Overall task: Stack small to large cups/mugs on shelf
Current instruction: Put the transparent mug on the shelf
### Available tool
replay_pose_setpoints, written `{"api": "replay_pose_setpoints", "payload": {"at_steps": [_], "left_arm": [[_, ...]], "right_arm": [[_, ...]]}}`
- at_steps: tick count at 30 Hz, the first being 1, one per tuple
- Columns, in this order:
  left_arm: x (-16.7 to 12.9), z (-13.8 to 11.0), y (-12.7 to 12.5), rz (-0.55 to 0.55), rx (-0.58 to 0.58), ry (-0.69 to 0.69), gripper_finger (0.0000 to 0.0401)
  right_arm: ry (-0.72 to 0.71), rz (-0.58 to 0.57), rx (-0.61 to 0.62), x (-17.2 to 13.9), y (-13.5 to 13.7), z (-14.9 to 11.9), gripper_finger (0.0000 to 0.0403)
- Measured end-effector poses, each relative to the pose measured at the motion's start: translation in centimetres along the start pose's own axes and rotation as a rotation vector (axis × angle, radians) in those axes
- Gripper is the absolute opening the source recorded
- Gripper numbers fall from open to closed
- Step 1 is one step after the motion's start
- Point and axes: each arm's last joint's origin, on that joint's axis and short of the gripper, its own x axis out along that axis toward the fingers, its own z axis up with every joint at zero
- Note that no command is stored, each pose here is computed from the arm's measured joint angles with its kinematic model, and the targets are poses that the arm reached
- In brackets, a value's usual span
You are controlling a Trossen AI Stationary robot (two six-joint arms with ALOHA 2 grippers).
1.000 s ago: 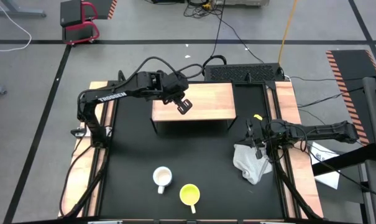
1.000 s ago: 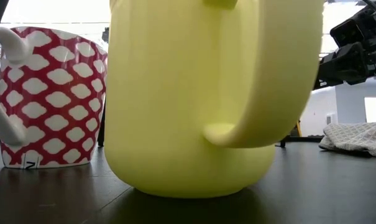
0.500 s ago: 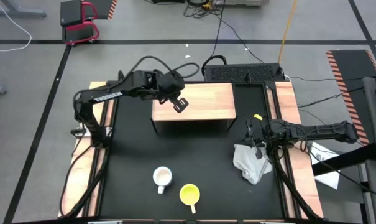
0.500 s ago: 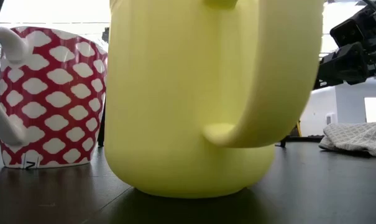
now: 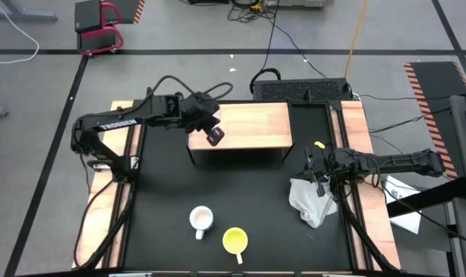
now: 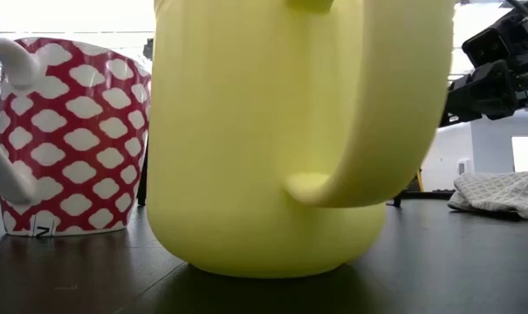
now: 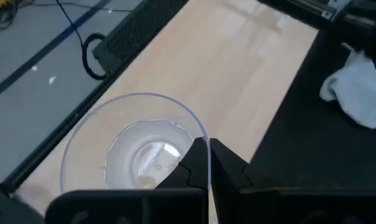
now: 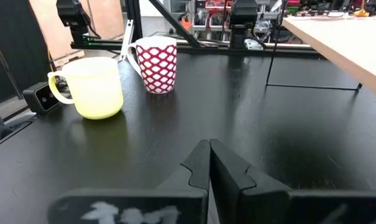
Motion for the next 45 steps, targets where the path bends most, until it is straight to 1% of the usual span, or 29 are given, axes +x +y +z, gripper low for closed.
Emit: {"api": "replay_pose_setpoints", "payload": {"at_steps": [3,5,10,12,16,21,28,34,45], "left_arm": [[0.1,0.0,0.2,-0.023,-0.005,0.012,0.0001],[0.1,0.0,0.3,-0.024,-0.028,0.020,0.0002],[0.1,-0.5,0.7,0.014,-0.064,0.078,0.0001],[0.0,-0.7,0.6,0.021,-0.054,0.092,0.0001],[-0.2,-0.9,0.0,0.034,-0.023,0.083,0.0001],[-0.3,-1.1,-0.4,0.045,-0.011,0.075,0.0001],[0.6,-1.8,-0.7,0.043,-0.034,0.089,0.0001],[1.2,-2.3,-0.8,0.045,-0.028,0.099,0.0001],[1.5,-2.6,-0.8,0.048,-0.023,0.112,0.0001]], "right_arm": [[-0.006,0.000,0.005,0.0,0.0,0.1,0.0000],[-0.006,-0.001,0.005,0.0,0.0,0.1,0.0000],[-0.010,-0.001,0.004,0.0,0.0,0.1,0.0000],[-0.010,-0.001,0.003,0.0,0.0,0.1,0.0000],[-0.010,-0.001,0.001,0.0,0.0,0.1,0.0000],[-0.010,-0.001,0.001,0.0,0.0,0.1,0.0000],[-0.010,-0.002,0.001,0.0,0.0,0.1,0.0000],[-0.010,-0.002,0.001,0.0,0.0,0.1,0.0000],[-0.011,-0.002,0.000,0.0,0.0,0.1,0.0000]]}}
